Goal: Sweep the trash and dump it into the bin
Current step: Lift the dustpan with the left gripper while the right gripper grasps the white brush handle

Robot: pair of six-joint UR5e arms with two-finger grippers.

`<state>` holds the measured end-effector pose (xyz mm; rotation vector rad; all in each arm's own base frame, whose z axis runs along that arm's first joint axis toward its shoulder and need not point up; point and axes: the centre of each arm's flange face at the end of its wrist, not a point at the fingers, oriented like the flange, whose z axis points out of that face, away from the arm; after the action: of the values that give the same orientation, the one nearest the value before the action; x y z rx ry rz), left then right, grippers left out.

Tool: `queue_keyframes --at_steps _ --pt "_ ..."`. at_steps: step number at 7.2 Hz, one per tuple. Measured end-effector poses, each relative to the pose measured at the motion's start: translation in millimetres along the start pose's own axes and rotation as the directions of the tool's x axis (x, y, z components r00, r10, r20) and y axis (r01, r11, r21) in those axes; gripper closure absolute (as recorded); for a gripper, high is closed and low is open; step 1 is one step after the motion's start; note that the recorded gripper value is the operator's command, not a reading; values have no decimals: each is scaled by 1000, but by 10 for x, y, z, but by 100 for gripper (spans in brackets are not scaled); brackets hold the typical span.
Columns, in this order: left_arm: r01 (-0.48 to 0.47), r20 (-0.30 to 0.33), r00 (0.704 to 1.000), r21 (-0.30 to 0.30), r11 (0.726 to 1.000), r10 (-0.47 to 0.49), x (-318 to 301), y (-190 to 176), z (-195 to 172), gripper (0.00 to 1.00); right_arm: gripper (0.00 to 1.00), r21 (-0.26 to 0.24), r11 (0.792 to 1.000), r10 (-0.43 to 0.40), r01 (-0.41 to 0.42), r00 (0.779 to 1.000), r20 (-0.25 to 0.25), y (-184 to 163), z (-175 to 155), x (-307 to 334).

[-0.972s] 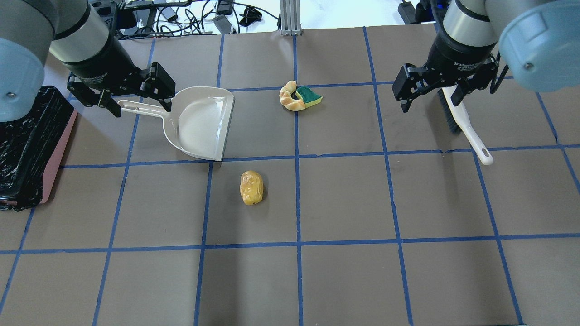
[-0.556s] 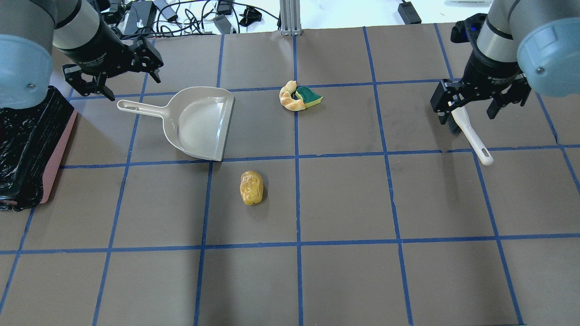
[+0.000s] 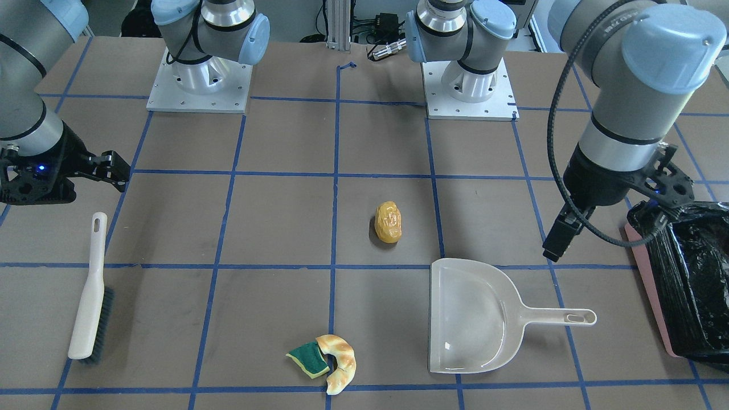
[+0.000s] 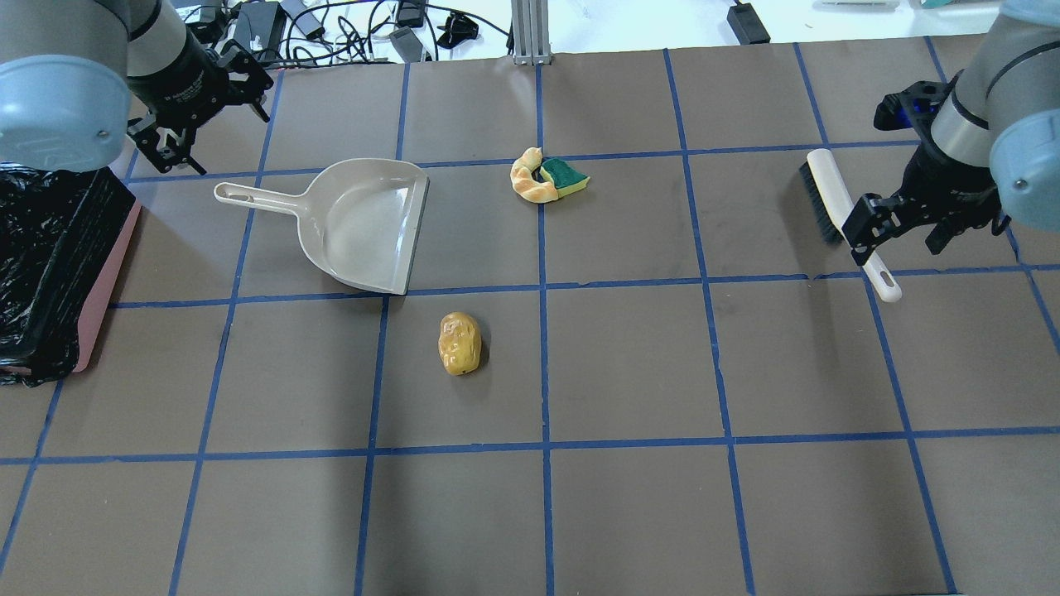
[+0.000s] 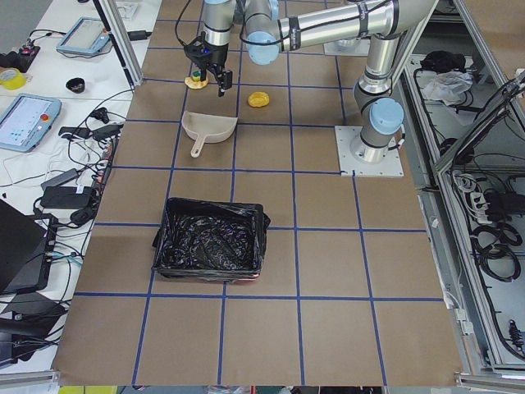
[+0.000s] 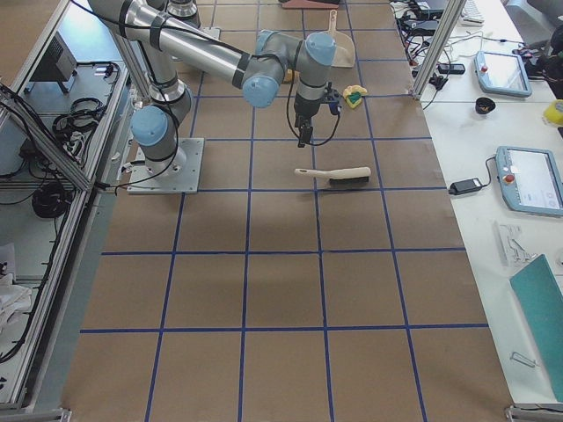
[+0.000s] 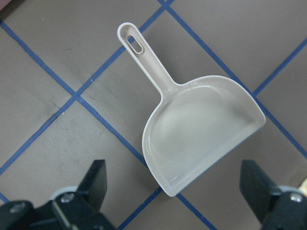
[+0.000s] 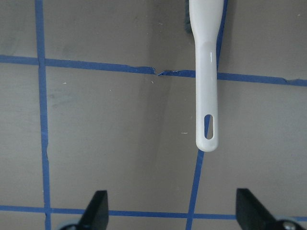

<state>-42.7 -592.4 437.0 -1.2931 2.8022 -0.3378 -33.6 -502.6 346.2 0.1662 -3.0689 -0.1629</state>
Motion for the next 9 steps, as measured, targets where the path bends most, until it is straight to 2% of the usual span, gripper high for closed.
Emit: queue_keyframes --at_steps 2,4,6,8,9 --pt "147 30 989 5 989 -147 11 -253 294 0 1 38 999 -20 21 1000 -24 -31 244 107" --pt "333 19 943 21 943 -334 79 -393 617 0 1 65 997 -27 29 999 -35 -193 495 269" --pt "399 30 916 16 917 -400 191 -497 977 0 7 50 999 -3 4 1000 -14 -235 746 466" --pt "434 49 900 2 901 -434 314 -639 1279 0 7 31 999 14 -14 1000 3 -184 931 476" --pt "463 67 885 -7 886 -462 352 -673 1419 0 7 38 999 16 -16 1000 9 -211 1012 477"
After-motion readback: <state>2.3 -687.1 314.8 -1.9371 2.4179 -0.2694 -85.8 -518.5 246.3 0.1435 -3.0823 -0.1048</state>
